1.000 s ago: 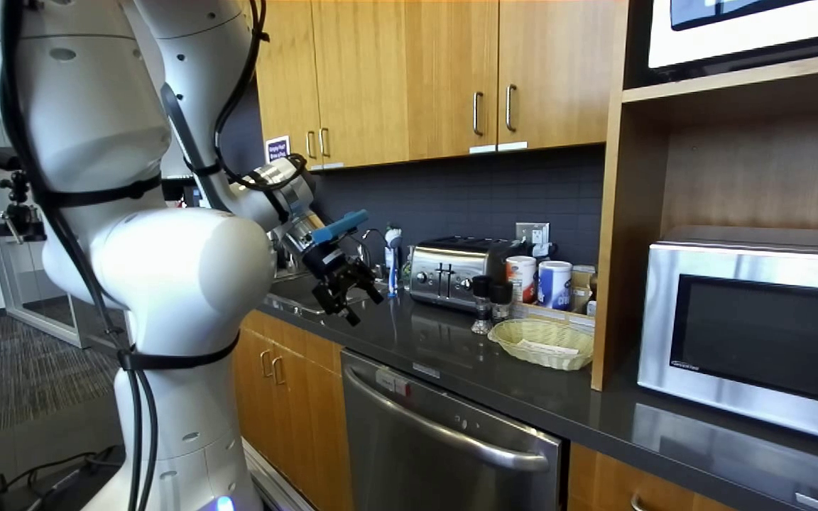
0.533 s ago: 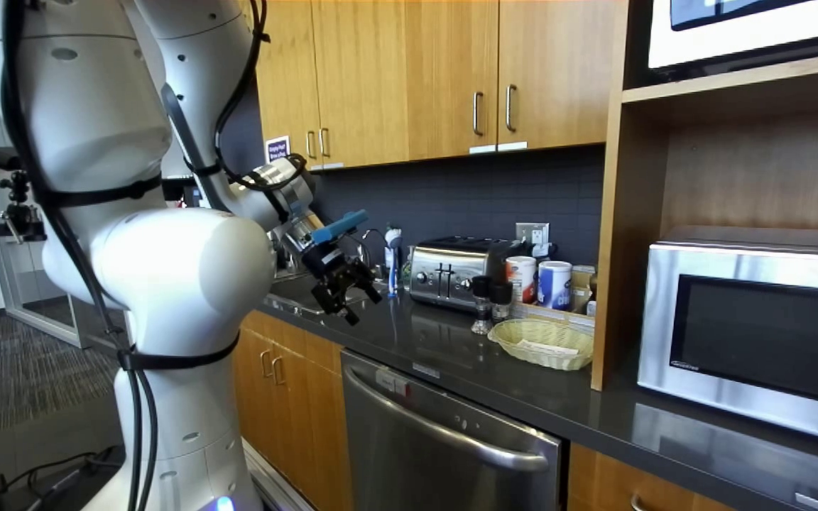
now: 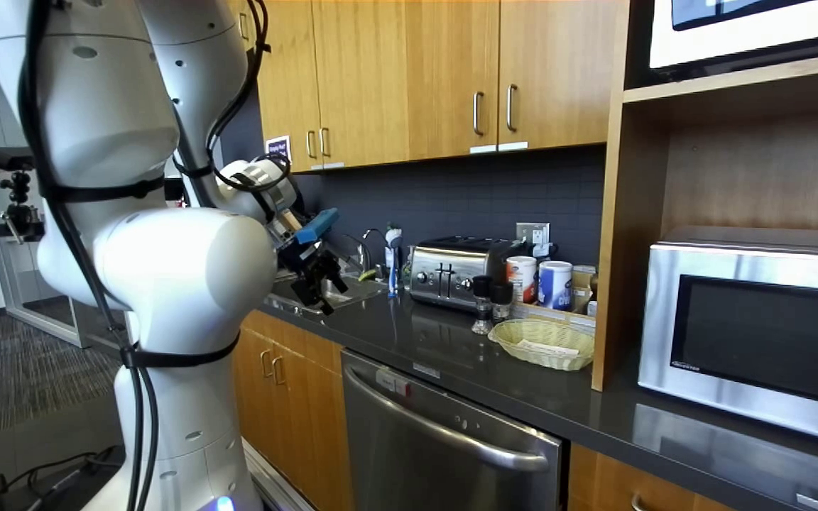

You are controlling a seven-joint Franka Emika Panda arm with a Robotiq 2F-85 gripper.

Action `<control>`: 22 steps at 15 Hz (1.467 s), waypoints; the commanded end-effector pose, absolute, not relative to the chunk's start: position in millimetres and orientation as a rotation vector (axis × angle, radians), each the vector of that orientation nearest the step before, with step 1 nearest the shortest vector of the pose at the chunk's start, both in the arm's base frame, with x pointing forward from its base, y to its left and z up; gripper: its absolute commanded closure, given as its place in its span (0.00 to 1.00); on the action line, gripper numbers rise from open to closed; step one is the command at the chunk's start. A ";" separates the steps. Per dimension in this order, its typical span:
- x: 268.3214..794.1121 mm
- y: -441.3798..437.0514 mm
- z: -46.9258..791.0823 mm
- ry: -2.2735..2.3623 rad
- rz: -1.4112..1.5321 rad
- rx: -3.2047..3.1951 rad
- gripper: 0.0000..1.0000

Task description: Push the toaster closer to the wall

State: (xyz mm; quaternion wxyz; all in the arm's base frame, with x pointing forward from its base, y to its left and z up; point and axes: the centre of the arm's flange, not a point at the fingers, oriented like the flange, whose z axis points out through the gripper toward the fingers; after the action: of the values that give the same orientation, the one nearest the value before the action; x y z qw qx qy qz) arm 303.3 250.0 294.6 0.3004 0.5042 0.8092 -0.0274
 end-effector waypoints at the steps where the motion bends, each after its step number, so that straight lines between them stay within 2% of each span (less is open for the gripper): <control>1: 315.0 272.1 291.0 2.204 0.061 1.236 0.00; 6: 331.8 296.4 300.2 2.247 0.233 1.166 0.00; 22: 413.1 315.1 286.9 2.224 0.258 1.268 0.00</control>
State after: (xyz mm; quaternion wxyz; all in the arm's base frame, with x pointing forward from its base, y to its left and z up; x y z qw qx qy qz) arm 398.5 300.6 293.2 0.2775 0.4764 0.8303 0.0813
